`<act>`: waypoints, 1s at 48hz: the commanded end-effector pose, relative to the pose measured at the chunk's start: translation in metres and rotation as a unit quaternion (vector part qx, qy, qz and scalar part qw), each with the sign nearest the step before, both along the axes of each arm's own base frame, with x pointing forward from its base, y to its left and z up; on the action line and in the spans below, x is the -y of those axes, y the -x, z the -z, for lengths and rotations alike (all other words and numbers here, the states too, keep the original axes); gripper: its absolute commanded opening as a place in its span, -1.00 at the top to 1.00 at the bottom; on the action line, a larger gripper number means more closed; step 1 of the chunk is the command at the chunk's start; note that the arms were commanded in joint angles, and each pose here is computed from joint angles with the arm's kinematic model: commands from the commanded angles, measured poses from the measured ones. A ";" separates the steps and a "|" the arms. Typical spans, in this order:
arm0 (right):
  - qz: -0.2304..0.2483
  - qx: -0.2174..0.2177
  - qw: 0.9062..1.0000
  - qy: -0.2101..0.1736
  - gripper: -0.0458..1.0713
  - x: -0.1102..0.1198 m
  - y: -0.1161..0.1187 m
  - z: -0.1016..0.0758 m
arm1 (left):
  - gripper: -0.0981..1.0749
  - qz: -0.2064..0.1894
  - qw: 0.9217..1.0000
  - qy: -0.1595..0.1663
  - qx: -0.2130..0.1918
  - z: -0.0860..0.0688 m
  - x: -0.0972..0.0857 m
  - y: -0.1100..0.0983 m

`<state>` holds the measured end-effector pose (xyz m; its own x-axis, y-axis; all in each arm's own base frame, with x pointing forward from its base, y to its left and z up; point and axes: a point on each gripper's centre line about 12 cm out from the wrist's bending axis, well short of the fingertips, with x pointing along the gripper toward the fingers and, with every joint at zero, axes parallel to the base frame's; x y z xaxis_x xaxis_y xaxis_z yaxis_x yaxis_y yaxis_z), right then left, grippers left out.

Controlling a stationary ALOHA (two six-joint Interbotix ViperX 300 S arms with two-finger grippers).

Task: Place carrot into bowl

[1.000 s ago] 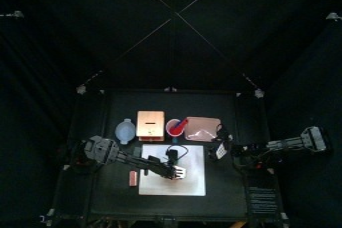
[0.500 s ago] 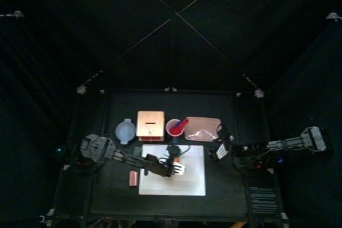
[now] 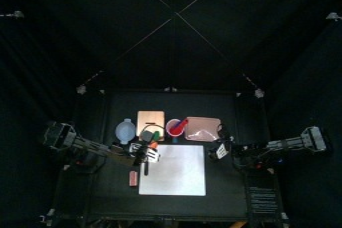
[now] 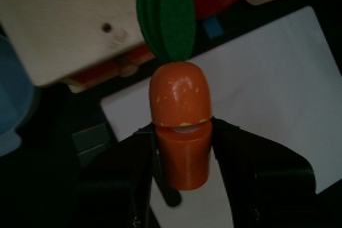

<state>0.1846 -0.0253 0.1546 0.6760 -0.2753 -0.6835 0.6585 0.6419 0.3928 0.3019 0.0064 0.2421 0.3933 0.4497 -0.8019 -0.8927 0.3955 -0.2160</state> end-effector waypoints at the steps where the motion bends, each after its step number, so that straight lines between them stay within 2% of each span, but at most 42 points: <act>1: 0.002 0.008 1.000 -0.001 -0.83 0.000 -0.005 -0.006 | -0.07 -0.016 1.000 -0.004 0.016 -0.006 -0.016 0.021; 5: 0.006 0.007 1.000 0.000 -0.83 0.001 -0.005 -0.006 | -0.07 -0.047 0.999 -0.010 0.001 0.010 -0.036 0.057; 9: 0.017 0.006 1.000 0.001 -0.83 0.005 -0.004 -0.007 | -0.07 -0.073 0.997 -0.023 -0.013 0.034 -0.058 0.091; 12: 0.027 0.006 1.000 0.001 -0.83 0.008 -0.004 -0.007 | -0.07 -0.075 0.997 -0.015 -0.003 0.046 -0.065 0.103; 17: 0.037 0.008 0.999 -0.005 -0.83 0.011 -0.004 -0.008 | -0.08 -0.065 0.998 0.002 0.016 0.067 -0.072 0.110; 24: 0.047 0.016 0.999 -0.008 -0.83 0.014 -0.007 -0.013 | -0.20 -0.074 0.997 -0.002 0.000 0.092 -0.085 0.130; 29: 0.052 0.018 0.998 -0.010 -0.83 0.015 -0.007 -0.014 | -0.42 -0.067 0.998 -0.007 0.011 0.095 -0.090 0.131; 37: 0.064 0.016 0.998 -0.020 -0.83 0.016 -0.006 -0.012 | -0.79 -0.023 0.999 -0.011 0.046 0.092 -0.089 0.121; 43: 0.068 0.017 0.997 -0.027 -0.83 0.016 -0.006 -0.013 | -0.85 -0.019 0.999 -0.016 0.046 0.093 -0.089 0.123; 48: 0.069 0.017 0.997 -0.029 -0.83 0.016 -0.006 -0.013 | -0.85 -0.018 0.998 -0.022 0.064 0.084 -0.089 0.122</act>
<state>0.1857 -0.0401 0.1604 0.6447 -0.3252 -0.6918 0.7321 0.5229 0.4366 0.1756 0.0940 0.1491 0.4495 0.4900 -0.7469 -0.8834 0.3677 -0.2905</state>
